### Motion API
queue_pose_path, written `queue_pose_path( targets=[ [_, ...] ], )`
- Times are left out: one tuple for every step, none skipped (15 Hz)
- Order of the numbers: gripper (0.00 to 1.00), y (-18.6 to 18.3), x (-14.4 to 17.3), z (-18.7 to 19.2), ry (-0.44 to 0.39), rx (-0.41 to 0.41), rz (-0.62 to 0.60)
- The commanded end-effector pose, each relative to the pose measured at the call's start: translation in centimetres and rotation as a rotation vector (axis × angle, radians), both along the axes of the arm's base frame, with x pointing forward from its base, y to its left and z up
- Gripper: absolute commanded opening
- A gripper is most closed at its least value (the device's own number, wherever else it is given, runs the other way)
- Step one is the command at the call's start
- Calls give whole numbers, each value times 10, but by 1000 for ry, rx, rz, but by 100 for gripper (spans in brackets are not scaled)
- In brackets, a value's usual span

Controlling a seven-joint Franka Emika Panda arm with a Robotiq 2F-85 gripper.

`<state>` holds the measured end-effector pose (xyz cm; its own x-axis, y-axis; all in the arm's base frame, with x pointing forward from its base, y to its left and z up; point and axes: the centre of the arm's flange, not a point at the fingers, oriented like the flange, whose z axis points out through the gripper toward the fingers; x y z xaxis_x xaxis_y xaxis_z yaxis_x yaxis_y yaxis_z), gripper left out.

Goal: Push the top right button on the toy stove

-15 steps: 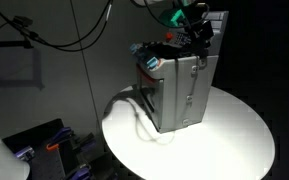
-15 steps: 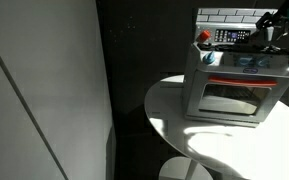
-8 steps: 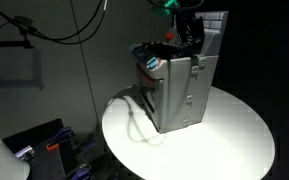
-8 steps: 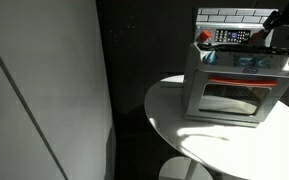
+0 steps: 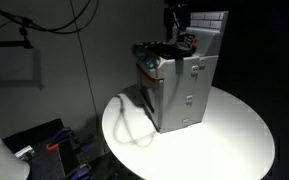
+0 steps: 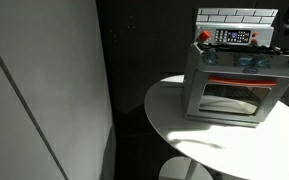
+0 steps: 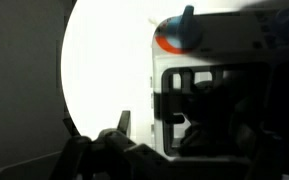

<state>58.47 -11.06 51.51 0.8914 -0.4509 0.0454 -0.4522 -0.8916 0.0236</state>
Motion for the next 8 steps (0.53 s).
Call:
queue_pose_path(
  targets=[
    [100, 5, -24, 21, 81, 27, 72],
    [100, 6, -31, 24, 107, 34, 94],
    [100, 7, -39, 29, 129, 41, 117],
    [100, 8, -46, 33, 151, 47, 136],
    [100, 9, -53, 36, 167, 50, 157],
    [100, 9, -59, 40, 176, 53, 173],
    [100, 9, -64, 44, 185, 57, 187],
    [100, 9, -68, 48, 194, 61, 195]
  ],
)
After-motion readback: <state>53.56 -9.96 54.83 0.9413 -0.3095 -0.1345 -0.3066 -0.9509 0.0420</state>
